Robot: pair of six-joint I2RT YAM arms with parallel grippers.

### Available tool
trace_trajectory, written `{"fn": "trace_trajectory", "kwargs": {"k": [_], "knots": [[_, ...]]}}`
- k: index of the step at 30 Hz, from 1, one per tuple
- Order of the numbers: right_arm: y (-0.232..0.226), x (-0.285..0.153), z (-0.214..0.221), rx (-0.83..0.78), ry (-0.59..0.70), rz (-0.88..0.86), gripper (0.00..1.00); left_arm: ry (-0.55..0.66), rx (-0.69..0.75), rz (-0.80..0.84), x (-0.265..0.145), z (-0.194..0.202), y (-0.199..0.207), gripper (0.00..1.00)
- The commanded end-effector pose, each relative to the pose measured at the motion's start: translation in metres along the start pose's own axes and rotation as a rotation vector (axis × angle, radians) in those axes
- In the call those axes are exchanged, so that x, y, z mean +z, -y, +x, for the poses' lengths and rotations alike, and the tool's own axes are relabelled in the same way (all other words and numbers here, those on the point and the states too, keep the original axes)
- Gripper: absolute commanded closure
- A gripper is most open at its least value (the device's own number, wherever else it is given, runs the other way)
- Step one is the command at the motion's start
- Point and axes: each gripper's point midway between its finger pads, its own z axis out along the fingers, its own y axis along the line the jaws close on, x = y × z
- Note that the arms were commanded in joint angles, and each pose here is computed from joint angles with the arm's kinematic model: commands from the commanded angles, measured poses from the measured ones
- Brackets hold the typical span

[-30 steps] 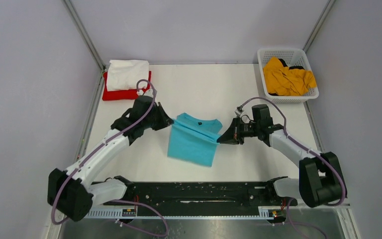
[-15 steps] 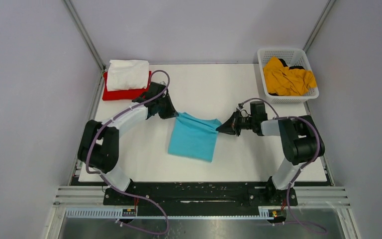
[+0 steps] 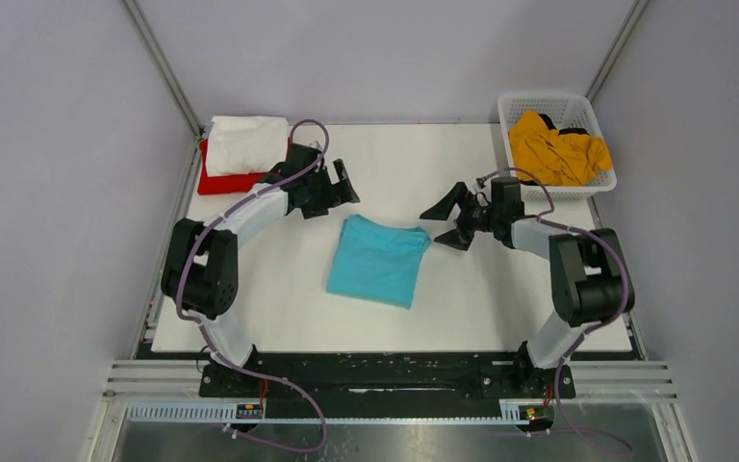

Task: Fold and stack the t-shirts

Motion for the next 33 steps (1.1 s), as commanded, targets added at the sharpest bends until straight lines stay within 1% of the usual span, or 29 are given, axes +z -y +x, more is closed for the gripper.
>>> {"fn": "trace_trajectory", "kwargs": {"k": [1,3,4,5,7,11,15,17,20,23,24,25,26,28,31,33], "knots": [[0.009,-0.031,0.0,-0.123,0.099,0.173,0.01,0.017,0.063,0.092,-0.026,0.005,0.013,0.01],[0.01,-0.042,0.01,-0.147,0.121,0.183,0.0,-0.031,0.066,0.103,-0.025,0.028,0.003,0.01],[0.007,-0.05,0.011,-0.174,0.153,0.182,0.01,-0.046,0.069,0.103,-0.024,0.036,-0.002,0.01],[0.017,-0.056,0.016,-0.174,0.166,0.218,0.0,-0.061,0.079,0.099,-0.023,0.045,-0.007,0.01],[0.019,-0.07,0.021,-0.22,0.227,0.23,0.0,-0.093,0.108,0.081,-0.021,0.062,-0.018,0.01],[0.022,-0.086,0.027,-0.205,0.29,0.188,0.01,-0.146,0.117,0.069,-0.007,0.082,-0.033,0.02],[0.018,-0.097,0.03,-0.197,0.325,0.14,0.01,-0.2,0.128,0.029,0.009,0.095,-0.039,0.1],[0.017,-0.103,0.03,-0.211,0.35,0.132,0.0,-0.231,0.151,-0.019,0.016,0.106,-0.042,0.13],[0.018,-0.112,0.03,-0.232,0.394,0.136,0.0,-0.261,0.193,-0.067,0.021,0.121,-0.041,0.16],[0.024,-0.122,0.031,-0.255,0.425,0.175,0.01,-0.27,0.22,-0.109,0.02,0.131,-0.04,0.22],[0.026,-0.124,0.031,-0.265,0.433,0.188,0.01,-0.264,0.235,-0.144,0.02,0.133,-0.043,0.26],[0.028,-0.127,0.031,-0.276,0.445,0.203,0.0,-0.263,0.257,-0.202,0.019,0.137,-0.049,0.32],[0.029,-0.13,0.03,-0.288,0.456,0.216,0.01,-0.267,0.279,-0.232,0.017,0.141,-0.049,0.34],[0.032,-0.135,0.029,-0.311,0.485,0.239,0.01,-0.251,0.329,-0.317,0.017,0.143,-0.055,0.41],[0.035,-0.143,0.026,-0.336,0.53,0.27,0.01,-0.278,0.371,-0.373,0.025,0.156,-0.056,0.6],[0.036,-0.15,0.024,-0.36,0.561,0.291,0.01,-0.3,0.381,-0.399,0.032,0.165,-0.058,0.78]]}}
